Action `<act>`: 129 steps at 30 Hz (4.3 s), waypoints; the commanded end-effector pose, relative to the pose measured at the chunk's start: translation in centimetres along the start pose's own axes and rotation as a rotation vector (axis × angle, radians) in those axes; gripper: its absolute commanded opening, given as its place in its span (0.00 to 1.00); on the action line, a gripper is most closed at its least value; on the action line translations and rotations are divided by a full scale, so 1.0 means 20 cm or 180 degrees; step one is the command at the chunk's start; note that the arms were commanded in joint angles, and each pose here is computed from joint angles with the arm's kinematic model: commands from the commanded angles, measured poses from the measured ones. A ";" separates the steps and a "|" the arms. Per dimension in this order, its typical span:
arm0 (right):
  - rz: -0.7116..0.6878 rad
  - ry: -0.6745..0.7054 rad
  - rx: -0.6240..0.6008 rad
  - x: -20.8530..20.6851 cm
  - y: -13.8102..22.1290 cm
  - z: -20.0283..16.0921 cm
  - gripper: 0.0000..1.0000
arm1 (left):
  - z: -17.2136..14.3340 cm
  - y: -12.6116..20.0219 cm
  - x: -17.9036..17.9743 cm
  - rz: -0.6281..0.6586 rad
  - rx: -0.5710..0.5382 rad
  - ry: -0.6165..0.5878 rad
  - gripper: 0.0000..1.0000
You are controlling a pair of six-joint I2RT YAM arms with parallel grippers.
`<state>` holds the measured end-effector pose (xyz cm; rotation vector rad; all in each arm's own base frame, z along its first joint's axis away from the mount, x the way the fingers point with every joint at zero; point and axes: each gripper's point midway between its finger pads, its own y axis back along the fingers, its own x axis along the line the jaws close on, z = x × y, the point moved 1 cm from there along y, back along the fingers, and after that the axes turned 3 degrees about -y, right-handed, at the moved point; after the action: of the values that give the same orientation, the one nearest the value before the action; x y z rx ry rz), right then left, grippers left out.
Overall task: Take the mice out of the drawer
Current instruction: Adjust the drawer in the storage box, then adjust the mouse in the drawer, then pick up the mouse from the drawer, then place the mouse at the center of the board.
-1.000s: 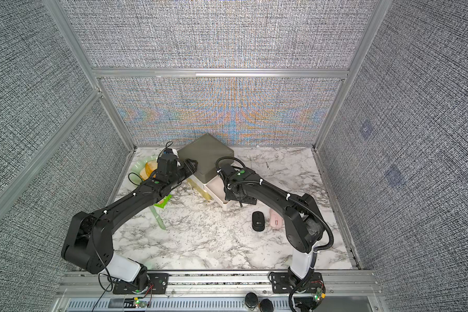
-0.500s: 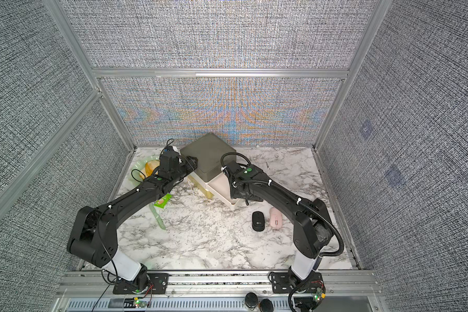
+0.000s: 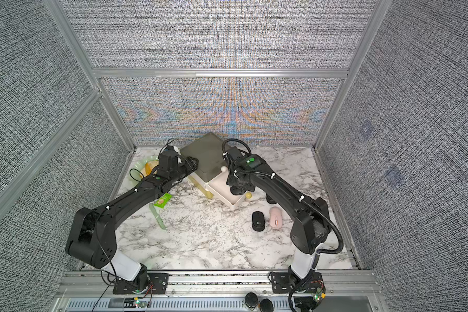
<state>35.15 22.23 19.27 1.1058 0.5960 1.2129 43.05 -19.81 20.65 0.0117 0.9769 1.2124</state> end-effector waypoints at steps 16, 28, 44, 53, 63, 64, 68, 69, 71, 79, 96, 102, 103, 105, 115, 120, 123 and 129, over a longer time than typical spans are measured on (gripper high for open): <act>-0.0301 -0.1019 0.0132 -0.04 -0.29 -0.02 0.73 | -0.09 -0.02 0.02 -0.0012 0.0271 -0.0109 0.63; -0.0246 -0.1032 0.0146 0.01 -0.39 0.07 0.76 | -0.10 -0.03 0.03 0.0011 0.0274 -0.0090 0.63; -0.0010 -0.0219 0.0183 0.05 -0.32 0.07 0.83 | -0.09 -0.02 0.04 0.0017 0.0273 -0.0084 0.63; 0.0343 0.0511 0.0296 0.10 -0.35 0.03 0.87 | -0.09 -0.02 0.04 0.0021 0.0260 -0.0076 0.63; 0.0154 0.0901 0.0394 0.09 -0.45 -0.01 0.82 | -0.09 -0.01 0.03 0.0004 0.0273 -0.0063 0.63; 0.0148 0.0907 0.0402 0.09 -0.46 -0.01 0.81 | -0.09 -0.01 0.03 0.0011 0.0274 -0.0065 0.63; 0.0038 0.0946 0.0402 0.08 -0.48 -0.03 0.76 | -0.09 -0.01 0.04 0.0012 0.0272 -0.0058 0.63; 0.0032 0.0945 0.0410 0.08 -0.49 -0.04 0.73 | -0.09 -0.01 0.03 0.0009 0.0272 -0.0060 0.63; 0.0022 0.0929 0.0413 0.08 -0.49 -0.04 0.70 | -0.09 -0.01 0.03 0.0010 0.0271 -0.0059 0.63; 0.0015 0.0906 0.0370 0.08 -0.48 -0.02 0.52 | -0.08 -0.01 0.03 0.0009 0.0269 -0.0063 0.63; 0.0254 0.0703 0.0009 0.04 -0.05 0.19 0.47 | -0.07 0.08 -0.03 -0.0068 0.0362 -0.0250 0.72; 0.0168 0.0616 0.0109 -0.11 0.10 0.01 0.46 | -0.08 0.17 -0.05 -0.0116 0.0414 -0.0395 0.78; 0.0169 0.0596 0.0091 -0.12 0.11 -0.02 0.46 | -0.09 0.18 -0.05 -0.0115 0.0414 -0.0415 0.79; 0.0179 0.0569 0.0103 -0.15 0.11 -0.11 0.46 | -0.09 0.22 -0.05 -0.0153 0.0419 -0.0471 0.80; 0.0339 0.0351 0.0237 -0.24 -0.09 -0.55 0.46 | -0.15 0.37 -0.04 -0.0232 0.0427 -0.0667 0.82; 0.0340 0.0276 0.0270 -0.26 -0.27 -0.64 0.45 | -0.17 0.39 -0.01 -0.0230 0.0396 -0.0652 0.82; 0.0292 0.0309 0.0235 -0.26 -0.33 -0.65 0.45 | -0.18 0.39 0.00 -0.0211 0.0414 -0.0617 0.82; 0.0131 0.0308 0.0238 -0.29 -0.43 -0.64 0.45 | -0.19 0.38 0.01 -0.0178 0.0447 -0.0578 0.82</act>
<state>25.15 21.31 5.52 1.1455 0.7439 1.2940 34.59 -18.27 21.65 0.2113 0.8991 1.0715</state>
